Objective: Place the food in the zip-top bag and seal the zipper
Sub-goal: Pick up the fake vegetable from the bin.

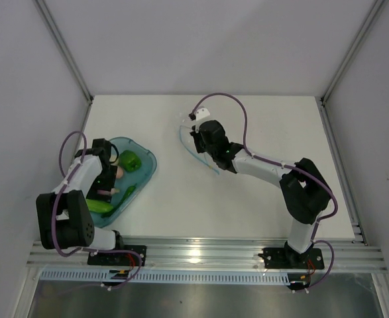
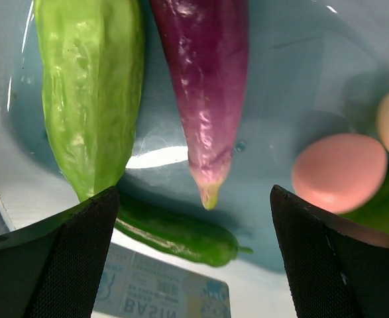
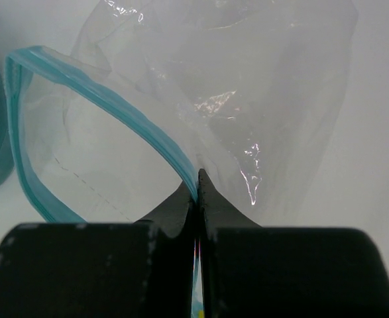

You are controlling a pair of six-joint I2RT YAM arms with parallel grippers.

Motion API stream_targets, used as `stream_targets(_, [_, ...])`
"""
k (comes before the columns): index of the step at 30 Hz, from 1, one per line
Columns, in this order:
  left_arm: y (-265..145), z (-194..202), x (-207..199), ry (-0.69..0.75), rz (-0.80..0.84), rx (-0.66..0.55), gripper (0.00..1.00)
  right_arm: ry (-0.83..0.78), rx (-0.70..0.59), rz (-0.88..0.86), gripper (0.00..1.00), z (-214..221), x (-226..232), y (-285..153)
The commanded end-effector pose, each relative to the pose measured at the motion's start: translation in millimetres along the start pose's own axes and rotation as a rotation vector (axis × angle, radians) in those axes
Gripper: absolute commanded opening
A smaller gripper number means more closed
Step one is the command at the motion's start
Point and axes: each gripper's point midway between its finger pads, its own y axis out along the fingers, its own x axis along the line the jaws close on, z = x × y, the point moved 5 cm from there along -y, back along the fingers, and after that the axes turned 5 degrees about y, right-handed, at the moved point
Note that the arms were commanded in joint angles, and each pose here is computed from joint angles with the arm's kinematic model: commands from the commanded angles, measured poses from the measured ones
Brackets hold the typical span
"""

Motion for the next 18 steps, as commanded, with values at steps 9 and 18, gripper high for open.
stream_targets(9, [29.0,-4.8,-7.1,-0.077,-0.075,0.02,0.95,0.043,-0.111,-0.026,0.0,-30.8,-5.6,-15.6])
stream_targets(18, [42.3,-15.8,-10.5,-0.082,-0.1,0.071,0.93,0.049,-0.116,-0.025,0.0,-30.1,-10.9,-16.9])
